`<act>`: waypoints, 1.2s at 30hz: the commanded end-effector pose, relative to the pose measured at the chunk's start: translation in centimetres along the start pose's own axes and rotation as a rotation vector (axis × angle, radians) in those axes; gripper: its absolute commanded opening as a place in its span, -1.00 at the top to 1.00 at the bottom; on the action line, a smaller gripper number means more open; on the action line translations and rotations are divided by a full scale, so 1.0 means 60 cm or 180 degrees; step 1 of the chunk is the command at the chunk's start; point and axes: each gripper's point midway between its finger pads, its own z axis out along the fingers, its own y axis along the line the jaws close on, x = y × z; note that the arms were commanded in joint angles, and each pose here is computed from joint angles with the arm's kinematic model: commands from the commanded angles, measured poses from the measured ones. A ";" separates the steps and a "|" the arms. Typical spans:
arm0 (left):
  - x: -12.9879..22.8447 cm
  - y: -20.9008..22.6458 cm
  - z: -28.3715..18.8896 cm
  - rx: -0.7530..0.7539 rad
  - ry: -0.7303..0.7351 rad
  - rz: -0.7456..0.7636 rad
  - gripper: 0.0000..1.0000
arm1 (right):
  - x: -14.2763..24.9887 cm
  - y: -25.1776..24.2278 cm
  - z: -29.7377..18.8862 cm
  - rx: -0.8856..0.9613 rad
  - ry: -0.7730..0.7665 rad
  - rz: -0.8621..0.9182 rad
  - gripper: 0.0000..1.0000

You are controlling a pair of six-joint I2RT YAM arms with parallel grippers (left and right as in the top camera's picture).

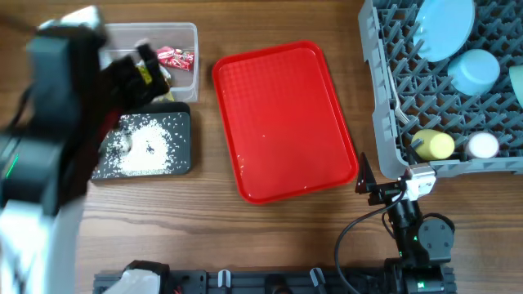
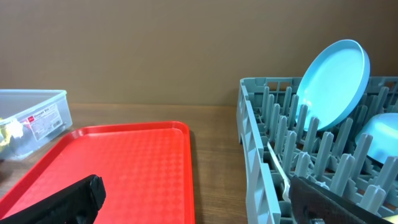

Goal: Sort waste into correct bins and load items into the dishwasher rack

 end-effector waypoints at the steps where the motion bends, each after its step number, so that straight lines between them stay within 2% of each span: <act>1: -0.014 0.022 -0.109 0.0132 -0.0482 -0.0040 -1.00 | -0.005 -0.002 -0.001 0.0027 -0.0047 0.0035 -0.99; 6: -0.002 0.059 -0.166 0.0288 -0.1128 -0.0351 -1.00 | -0.005 -0.002 -0.001 0.0027 -0.0047 0.0036 -0.99; 10: 0.045 0.088 -0.133 0.0443 -0.1607 -0.0541 -1.00 | -0.005 -0.002 -0.001 0.0028 -0.0047 0.0035 -0.99; 13: 0.097 0.097 -0.082 0.0605 -0.1776 -0.0538 -1.00 | -0.005 -0.002 -0.001 0.0027 -0.0047 0.0035 -0.99; 18: 0.187 0.120 0.008 0.0789 -0.1969 -0.0638 -1.00 | -0.005 -0.002 -0.001 0.0028 -0.0047 0.0035 -1.00; 22: 0.235 0.135 0.056 0.0829 -0.2024 -0.0674 -1.00 | -0.005 -0.002 -0.001 0.0028 -0.0047 0.0035 -0.99; 36: 0.306 0.177 0.123 0.0629 -0.1930 -0.0708 -1.00 | -0.005 -0.002 -0.001 0.0028 -0.0047 0.0036 -0.99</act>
